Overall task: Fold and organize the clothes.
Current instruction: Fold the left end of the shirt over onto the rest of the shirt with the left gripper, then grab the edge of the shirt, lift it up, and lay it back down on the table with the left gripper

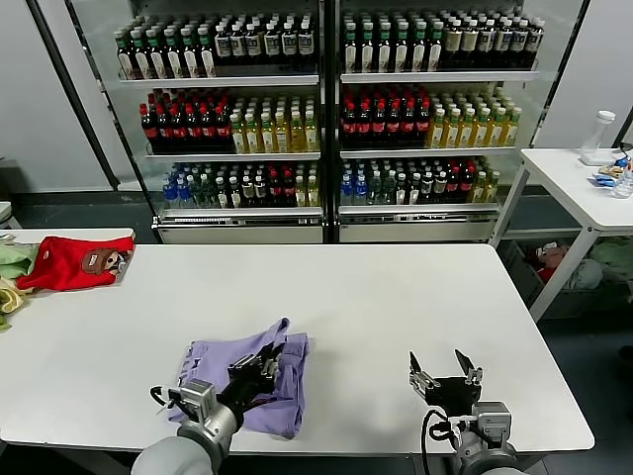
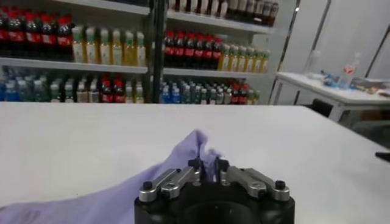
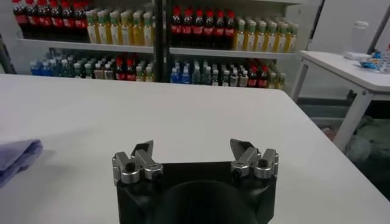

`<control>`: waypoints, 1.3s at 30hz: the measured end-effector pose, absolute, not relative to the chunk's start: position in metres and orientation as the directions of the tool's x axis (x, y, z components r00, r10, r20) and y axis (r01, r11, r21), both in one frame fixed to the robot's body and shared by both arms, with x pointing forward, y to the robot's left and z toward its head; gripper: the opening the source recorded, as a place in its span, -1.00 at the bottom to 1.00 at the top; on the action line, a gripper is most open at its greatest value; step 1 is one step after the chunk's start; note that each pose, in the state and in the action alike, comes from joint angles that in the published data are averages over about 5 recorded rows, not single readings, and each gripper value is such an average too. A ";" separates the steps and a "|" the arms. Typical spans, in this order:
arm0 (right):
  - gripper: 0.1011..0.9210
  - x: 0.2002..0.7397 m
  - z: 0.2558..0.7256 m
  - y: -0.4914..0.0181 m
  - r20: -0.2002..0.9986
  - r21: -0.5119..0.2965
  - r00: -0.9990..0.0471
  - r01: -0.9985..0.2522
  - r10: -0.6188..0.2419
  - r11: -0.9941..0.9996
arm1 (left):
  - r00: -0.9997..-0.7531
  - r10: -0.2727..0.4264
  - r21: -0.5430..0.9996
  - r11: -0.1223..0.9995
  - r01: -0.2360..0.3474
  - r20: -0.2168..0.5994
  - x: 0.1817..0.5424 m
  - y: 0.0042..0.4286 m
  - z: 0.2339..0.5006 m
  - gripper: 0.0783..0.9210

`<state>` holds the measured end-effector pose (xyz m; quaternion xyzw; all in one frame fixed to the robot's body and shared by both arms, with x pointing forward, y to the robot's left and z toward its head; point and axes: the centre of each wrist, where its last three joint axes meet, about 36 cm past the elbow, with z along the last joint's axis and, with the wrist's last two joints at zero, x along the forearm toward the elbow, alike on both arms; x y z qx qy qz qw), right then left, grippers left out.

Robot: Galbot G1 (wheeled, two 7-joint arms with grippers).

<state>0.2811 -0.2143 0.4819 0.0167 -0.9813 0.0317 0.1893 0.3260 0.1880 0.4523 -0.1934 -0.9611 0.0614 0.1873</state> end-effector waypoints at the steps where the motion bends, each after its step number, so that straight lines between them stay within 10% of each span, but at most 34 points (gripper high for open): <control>1: 0.76 0.281 0.482 -0.214 0.372 -0.056 -0.928 -0.046 -0.022 0.997 | -0.856 0.404 -0.202 0.913 0.354 0.323 0.326 0.186 0.452 -0.34; 9: 0.76 0.284 0.483 -0.211 0.366 -0.051 -0.930 -0.062 -0.039 0.997 | -0.895 0.394 -0.217 0.911 0.350 0.210 0.320 0.194 0.459 0.22; 18: 0.76 0.289 0.482 -0.207 0.358 -0.045 -0.932 -0.077 -0.056 0.996 | -0.937 0.172 -0.078 0.985 0.156 0.302 0.313 0.268 0.437 0.74; 27: 0.76 0.290 0.482 -0.206 0.356 -0.047 -0.933 -0.077 -0.056 0.996 | -0.915 0.060 -0.102 0.995 0.021 0.399 0.308 0.328 0.414 0.77; 39: 0.76 0.290 0.483 -0.208 0.353 -0.052 -0.934 -0.073 -0.050 0.996 | -0.890 0.091 -0.203 0.979 -0.002 0.448 0.305 0.353 0.394 0.77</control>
